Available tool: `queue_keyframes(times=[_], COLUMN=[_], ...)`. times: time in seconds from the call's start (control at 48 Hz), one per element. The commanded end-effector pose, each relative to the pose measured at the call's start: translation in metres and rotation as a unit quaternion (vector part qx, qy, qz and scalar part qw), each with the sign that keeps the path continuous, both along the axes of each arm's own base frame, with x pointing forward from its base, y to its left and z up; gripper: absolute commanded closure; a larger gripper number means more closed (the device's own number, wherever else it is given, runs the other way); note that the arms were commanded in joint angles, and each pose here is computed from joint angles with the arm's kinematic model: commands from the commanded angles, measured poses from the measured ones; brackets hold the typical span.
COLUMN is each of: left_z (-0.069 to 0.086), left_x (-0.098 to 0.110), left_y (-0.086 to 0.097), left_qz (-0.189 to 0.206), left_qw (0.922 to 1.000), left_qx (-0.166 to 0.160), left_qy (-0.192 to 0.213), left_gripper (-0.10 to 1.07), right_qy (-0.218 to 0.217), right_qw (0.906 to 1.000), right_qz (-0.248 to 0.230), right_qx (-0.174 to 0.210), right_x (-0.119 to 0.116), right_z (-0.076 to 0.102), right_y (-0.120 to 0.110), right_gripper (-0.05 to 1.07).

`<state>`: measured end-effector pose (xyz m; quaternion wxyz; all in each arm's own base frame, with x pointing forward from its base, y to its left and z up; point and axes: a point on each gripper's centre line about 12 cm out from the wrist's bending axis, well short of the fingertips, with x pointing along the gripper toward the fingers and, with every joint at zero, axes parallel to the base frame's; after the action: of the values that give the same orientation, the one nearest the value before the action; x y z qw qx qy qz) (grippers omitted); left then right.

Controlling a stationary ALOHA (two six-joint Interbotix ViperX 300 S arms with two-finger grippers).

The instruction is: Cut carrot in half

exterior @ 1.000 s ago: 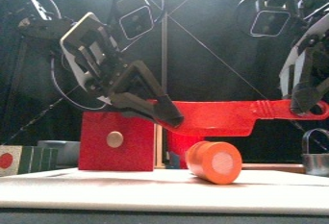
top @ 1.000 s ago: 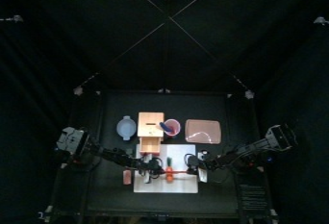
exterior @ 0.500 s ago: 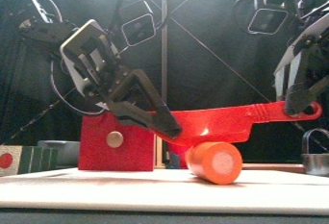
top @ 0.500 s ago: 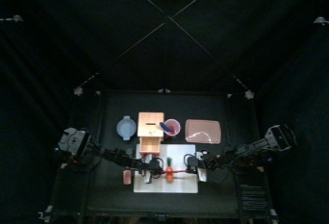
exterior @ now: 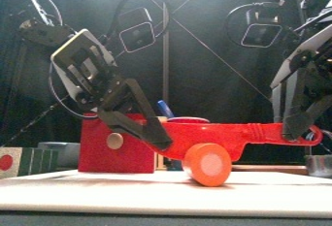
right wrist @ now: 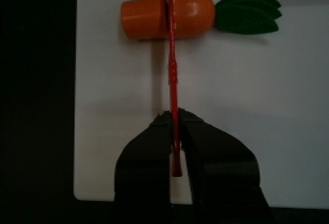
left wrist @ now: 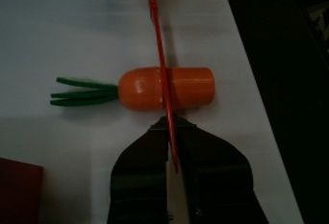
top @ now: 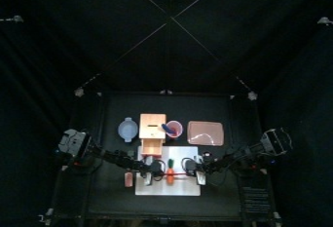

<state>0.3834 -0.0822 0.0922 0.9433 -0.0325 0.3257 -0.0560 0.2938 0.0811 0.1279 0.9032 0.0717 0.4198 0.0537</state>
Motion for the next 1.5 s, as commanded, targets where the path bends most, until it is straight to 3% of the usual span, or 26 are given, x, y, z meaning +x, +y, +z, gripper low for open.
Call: queue_keyframes(times=[0.0,1.021,1.25,1.479], left_z=[0.001,-0.007,0.009,0.015], left_x=[0.0,-0.009,-0.003,0.0], left_y=[0.002,0.004,0.003,0.001], left_qz=[0.002,0.001,0.0,-0.002], left_qw=[1.0,0.9999,1.0,0.9999], left_qx=[0.0,0.004,0.0,-0.001], left_qy=[0.002,0.016,-0.006,-0.015], left_gripper=[0.56,0.56,0.56,0.56], right_qy=[-0.011,-0.002,0.013,0.029], right_qw=[0.9999,0.9999,0.9992,0.9986], right_qz=[0.003,0.007,-0.007,-0.006], right_qx=[0.002,-0.009,-0.036,-0.043], right_x=[0.004,0.01,0.013,0.011], right_z=[0.006,-0.002,0.008,0.003], right_y=[0.001,0.001,-0.003,0.0], right_gripper=[0.66,0.67,0.67,0.67])
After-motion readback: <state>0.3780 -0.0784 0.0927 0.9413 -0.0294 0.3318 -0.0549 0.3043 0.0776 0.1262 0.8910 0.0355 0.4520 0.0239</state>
